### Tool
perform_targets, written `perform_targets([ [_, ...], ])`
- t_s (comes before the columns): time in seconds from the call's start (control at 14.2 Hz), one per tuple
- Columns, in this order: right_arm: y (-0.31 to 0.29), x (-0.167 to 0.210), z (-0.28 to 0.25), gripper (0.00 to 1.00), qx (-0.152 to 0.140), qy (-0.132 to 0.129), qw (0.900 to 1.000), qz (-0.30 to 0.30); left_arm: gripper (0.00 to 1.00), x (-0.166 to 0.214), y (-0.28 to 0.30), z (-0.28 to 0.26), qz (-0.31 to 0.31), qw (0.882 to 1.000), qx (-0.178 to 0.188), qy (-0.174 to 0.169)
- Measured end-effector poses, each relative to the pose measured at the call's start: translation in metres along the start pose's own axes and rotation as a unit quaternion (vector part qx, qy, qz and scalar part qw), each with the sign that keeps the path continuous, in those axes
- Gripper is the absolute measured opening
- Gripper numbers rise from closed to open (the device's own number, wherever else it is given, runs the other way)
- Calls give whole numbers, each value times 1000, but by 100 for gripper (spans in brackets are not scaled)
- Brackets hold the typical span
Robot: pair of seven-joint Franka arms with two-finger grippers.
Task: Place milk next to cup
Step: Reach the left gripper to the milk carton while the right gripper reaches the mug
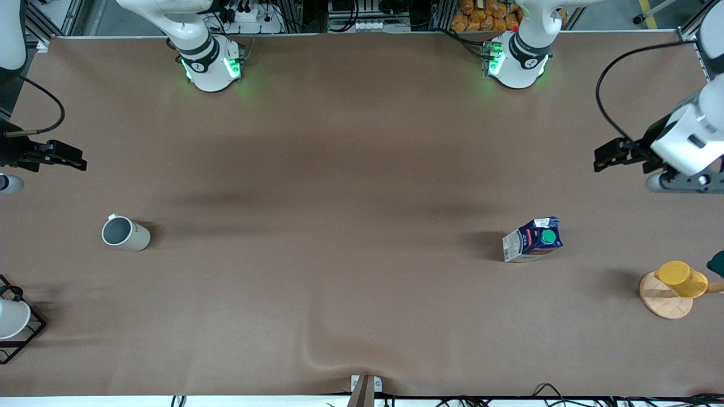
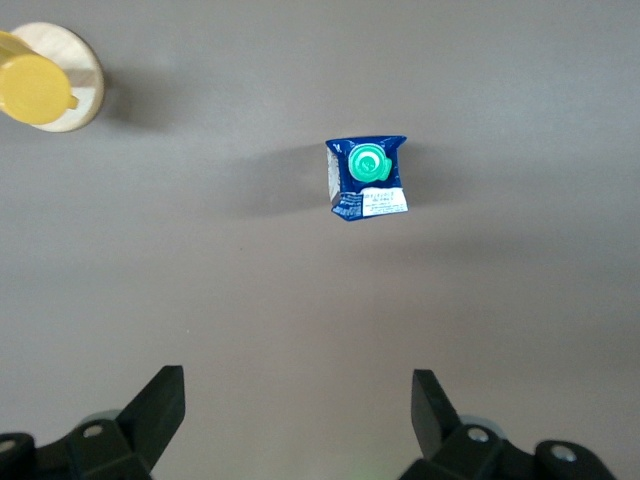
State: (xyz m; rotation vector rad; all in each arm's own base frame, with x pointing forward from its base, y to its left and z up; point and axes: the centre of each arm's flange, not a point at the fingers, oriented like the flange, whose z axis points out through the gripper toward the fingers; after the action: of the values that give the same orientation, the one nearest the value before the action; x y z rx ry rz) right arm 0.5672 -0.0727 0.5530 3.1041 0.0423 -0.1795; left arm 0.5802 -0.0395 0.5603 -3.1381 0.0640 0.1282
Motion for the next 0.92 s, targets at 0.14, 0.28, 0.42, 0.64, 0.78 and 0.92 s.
perform_targets([
  [0.14, 7, 19, 24, 100, -3, 5, 1000, -15, 100, 11, -2, 25, -2, 1000, -2, -3],
  [0.28, 16, 47, 67, 100, -6, 1, 999, -32, 100, 22, -3, 50, -4, 1000, -10, 4],
  [0.42, 20, 73, 115, 100, -9, -7, 999, -46, 100, 29, 0, 73, -5, 1000, -16, 7],
  [0.64, 31, 103, 179, 100, -16, -1, 996, -84, 100, 40, 5, 106, -5, 1000, -20, -4],
  [0.78, 50, 112, 214, 100, -17, -2, 994, -112, 100, 53, 7, 125, -3, 1000, -22, -6],
  [0.92, 71, 113, 246, 100, -12, -17, 992, -128, 100, 69, 9, 137, -11, 1000, -25, -8],
])
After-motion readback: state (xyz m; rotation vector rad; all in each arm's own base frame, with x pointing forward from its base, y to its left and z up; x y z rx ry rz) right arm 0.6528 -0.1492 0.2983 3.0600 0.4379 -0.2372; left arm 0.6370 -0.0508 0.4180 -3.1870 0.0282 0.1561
